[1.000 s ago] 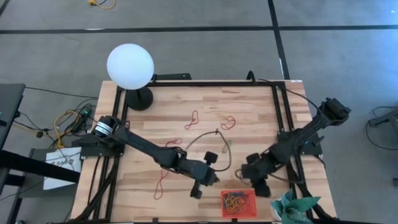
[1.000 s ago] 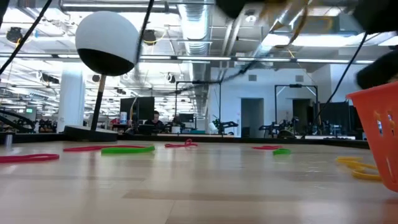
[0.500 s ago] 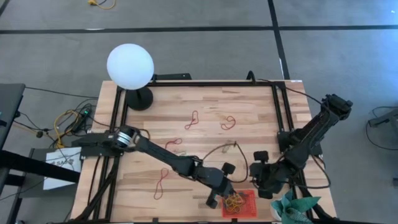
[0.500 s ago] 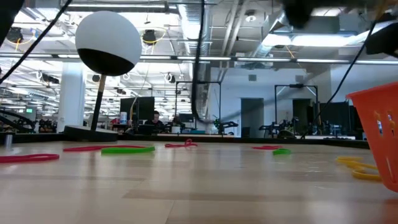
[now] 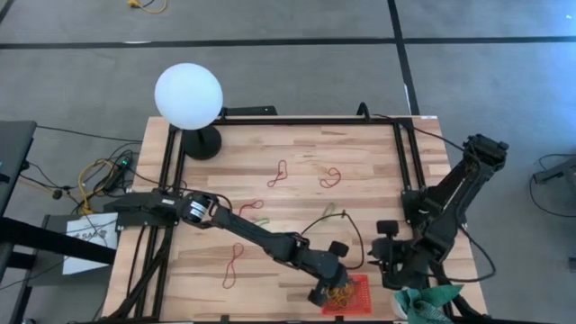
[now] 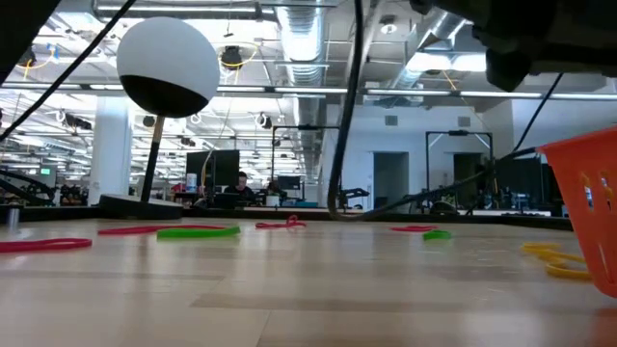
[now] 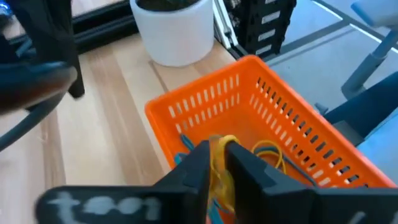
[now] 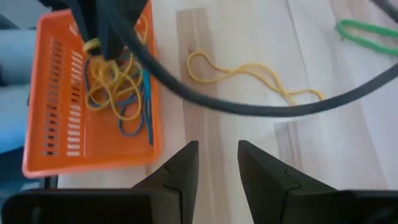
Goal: Pick and place items into bin
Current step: Put the yellow rubber band into the orange bin
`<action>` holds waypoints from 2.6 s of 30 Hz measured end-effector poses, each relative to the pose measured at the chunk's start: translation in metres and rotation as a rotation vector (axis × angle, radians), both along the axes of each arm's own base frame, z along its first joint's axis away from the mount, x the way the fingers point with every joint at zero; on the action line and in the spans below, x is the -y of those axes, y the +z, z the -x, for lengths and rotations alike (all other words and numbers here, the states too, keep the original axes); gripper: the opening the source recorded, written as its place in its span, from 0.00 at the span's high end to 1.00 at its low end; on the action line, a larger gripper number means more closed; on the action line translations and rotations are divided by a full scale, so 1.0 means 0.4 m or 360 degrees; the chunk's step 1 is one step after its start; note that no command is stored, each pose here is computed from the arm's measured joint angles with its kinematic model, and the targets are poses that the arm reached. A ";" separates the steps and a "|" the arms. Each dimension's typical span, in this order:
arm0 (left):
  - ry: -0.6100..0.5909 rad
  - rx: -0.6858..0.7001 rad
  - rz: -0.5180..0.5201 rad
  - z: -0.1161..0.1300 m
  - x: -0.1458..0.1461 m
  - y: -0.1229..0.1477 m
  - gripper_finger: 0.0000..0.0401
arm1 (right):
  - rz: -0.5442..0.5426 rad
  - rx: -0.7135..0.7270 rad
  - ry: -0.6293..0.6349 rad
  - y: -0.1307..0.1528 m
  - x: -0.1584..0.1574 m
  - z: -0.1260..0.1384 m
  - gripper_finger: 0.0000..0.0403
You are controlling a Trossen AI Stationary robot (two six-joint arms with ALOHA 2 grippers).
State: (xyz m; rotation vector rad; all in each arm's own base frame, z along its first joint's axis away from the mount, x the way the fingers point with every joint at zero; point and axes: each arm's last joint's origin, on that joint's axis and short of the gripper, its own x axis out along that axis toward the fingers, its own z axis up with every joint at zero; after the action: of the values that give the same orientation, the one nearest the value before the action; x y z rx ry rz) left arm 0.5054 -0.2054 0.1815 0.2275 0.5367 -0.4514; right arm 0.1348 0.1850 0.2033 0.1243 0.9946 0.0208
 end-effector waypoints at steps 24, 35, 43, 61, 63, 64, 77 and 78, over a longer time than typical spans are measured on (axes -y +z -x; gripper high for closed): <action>0.0561 -0.0246 -0.0213 0.211 -0.126 0.358 0.75 | 0.0077 -0.0054 -0.0308 -0.018 0.107 -0.098 0.73; 0.1080 -0.0471 -0.0373 0.446 -0.213 0.517 0.77 | -0.0081 -0.0265 -0.0477 -0.024 0.205 -0.159 0.73; 0.1334 -0.0448 -0.0571 0.541 -0.199 0.540 0.77 | -0.0033 -0.0350 -0.0110 -0.076 0.204 -0.213 0.73; 0.1445 -0.0358 -0.0713 0.577 -0.197 0.550 0.77 | 0.0280 -0.0752 0.0261 -0.173 0.163 -0.279 0.73; 0.1463 -0.0339 -0.0722 0.578 -0.203 0.553 0.77 | 0.0293 -0.0754 0.0286 -0.175 0.166 -0.281 0.73; 0.1465 -0.0334 -0.0732 0.577 -0.204 0.554 0.77 | 0.0294 -0.0752 0.0296 -0.175 0.167 -0.283 0.73; 0.1475 -0.0325 -0.0749 0.575 -0.209 0.554 0.77 | 0.0181 -0.0596 0.0321 -0.169 0.203 -0.325 0.73; 0.1474 -0.0326 -0.0749 0.575 -0.208 0.554 0.77 | 0.0139 -0.0616 0.0335 -0.173 0.203 -0.327 0.74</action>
State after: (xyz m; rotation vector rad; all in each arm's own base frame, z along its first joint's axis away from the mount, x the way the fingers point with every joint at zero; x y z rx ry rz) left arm 0.2755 -0.1221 0.4029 0.3532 0.8762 0.5674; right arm 0.2657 0.1037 0.1341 -0.0601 1.3899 0.1505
